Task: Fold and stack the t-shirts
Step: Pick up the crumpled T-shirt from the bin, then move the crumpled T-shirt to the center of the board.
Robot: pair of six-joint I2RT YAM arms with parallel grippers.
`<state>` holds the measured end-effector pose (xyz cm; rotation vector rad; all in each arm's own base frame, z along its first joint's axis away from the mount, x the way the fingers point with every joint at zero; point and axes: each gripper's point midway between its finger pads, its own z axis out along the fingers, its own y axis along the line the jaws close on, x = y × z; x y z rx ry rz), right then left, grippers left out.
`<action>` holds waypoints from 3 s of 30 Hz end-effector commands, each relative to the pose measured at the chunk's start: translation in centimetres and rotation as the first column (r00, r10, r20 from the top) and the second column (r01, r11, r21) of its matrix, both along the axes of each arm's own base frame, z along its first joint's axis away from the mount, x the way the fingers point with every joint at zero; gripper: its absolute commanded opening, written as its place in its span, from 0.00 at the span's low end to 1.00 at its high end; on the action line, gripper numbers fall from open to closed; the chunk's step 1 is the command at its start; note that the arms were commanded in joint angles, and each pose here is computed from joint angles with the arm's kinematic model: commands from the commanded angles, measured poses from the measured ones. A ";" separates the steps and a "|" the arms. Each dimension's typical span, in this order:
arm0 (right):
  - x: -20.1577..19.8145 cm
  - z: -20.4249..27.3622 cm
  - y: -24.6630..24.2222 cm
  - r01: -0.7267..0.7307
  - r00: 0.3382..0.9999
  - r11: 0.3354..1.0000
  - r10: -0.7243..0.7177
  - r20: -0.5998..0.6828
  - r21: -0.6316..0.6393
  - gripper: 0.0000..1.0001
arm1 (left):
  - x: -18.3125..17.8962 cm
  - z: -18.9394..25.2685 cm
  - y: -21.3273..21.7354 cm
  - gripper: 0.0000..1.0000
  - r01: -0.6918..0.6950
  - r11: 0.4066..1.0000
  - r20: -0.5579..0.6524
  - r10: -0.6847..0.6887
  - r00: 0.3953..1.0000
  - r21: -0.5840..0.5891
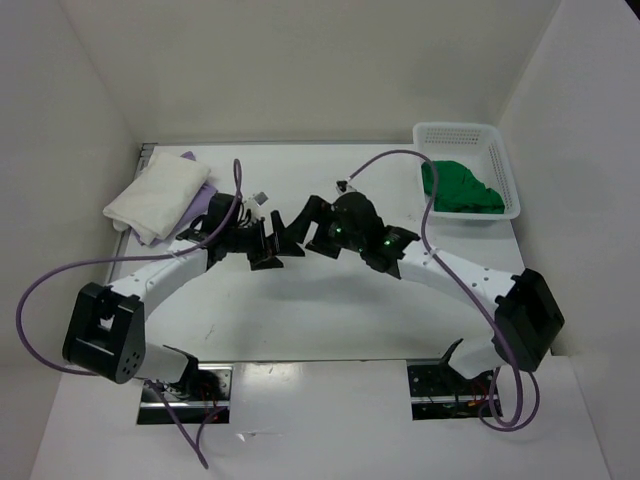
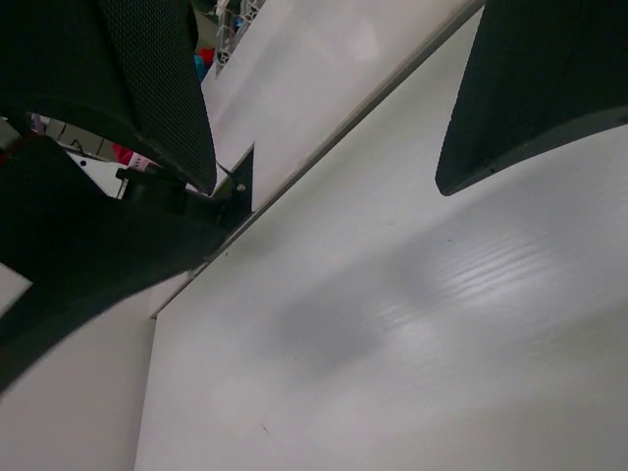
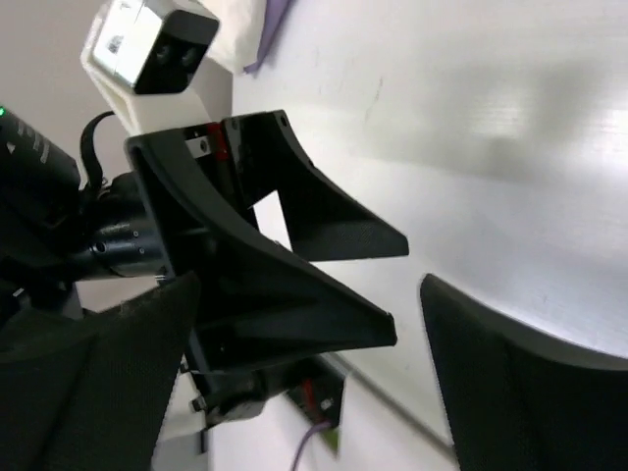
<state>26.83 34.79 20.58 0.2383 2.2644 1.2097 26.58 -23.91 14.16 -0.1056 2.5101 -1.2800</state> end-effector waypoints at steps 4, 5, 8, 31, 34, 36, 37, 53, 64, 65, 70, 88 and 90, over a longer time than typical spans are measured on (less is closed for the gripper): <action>3.0 3.6 1.3 0.102 0.987 0.987 -0.085 0.138 -0.120 0.28 | 2.0 -0.5 -0.1 1.00 0.077 0.997 0.042 -0.075 0.996 -0.027; 3.5 3.8 0.8 0.132 0.982 0.980 -0.110 0.150 -0.145 0.23 | 1.6 -1.2 -0.1 1.00 0.087 0.996 0.010 -0.087 0.996 -0.021; 6.7 6.0 -4.1 0.338 0.920 0.900 -0.255 0.297 -0.274 0.23 | 1.9 0.2 -0.7 1.00 0.121 0.991 0.056 -0.118 0.991 -0.064; 23.3 -6.3 -44.8 0.591 0.636 0.354 -0.758 0.148 -0.724 0.65 | 2.2 0.8 1.5 0.43 0.101 0.994 0.150 -0.106 0.983 0.037; 22.9 -7.3 -47.3 0.612 0.579 0.304 -0.801 0.152 -0.730 0.65 | 1.6 0.7 1.8 0.44 0.099 0.994 0.146 -0.106 0.984 0.051; 23.5 -7.5 -47.5 0.625 0.578 0.315 -0.801 0.153 -0.714 0.66 | 1.5 0.3 2.2 0.46 0.081 0.994 0.141 -0.091 0.986 0.071; 24.0 -8.4 -47.6 0.621 0.574 0.316 -0.806 0.142 -0.718 0.66 | 1.4 0.2 2.4 0.46 0.073 0.994 0.142 -0.084 0.986 0.079; 26.8 -12.0 -47.7 0.656 0.527 0.351 -0.847 0.073 -0.668 0.06 | 1.3 2.6 3.5 0.50 -0.019 0.996 0.189 0.002 0.982 0.087; 21.5 14.5 -44.7 0.869 0.494 0.415 -0.763 0.417 -0.269 0.00 | 4.9 7.0 3.4 0.55 -0.045 0.999 0.231 0.043 0.972 0.007; 20.1 18.7 -43.0 0.867 0.493 0.455 -0.731 0.472 -0.201 0.00 | 5.3 7.2 3.6 0.57 -0.070 0.997 0.199 0.074 0.977 -0.025; 14.4 29.7 -33.8 0.683 0.579 0.730 -0.559 0.593 0.022 0.00 | 8.7 8.3 8.7 0.62 -0.275 0.961 0.201 0.273 0.941 -0.016; 3.7 33.1 -19.1 0.056 0.772 0.970 -0.192 0.606 0.236 0.07 | 11.8 14.2 18.5 0.67 -0.546 0.836 0.284 0.536 0.795 -0.052; 6.1 23.4 -19.4 0.134 0.869 0.975 -0.202 0.451 0.178 0.16 | 10.8 13.0 18.4 0.67 -0.530 0.848 0.292 0.511 0.809 -0.016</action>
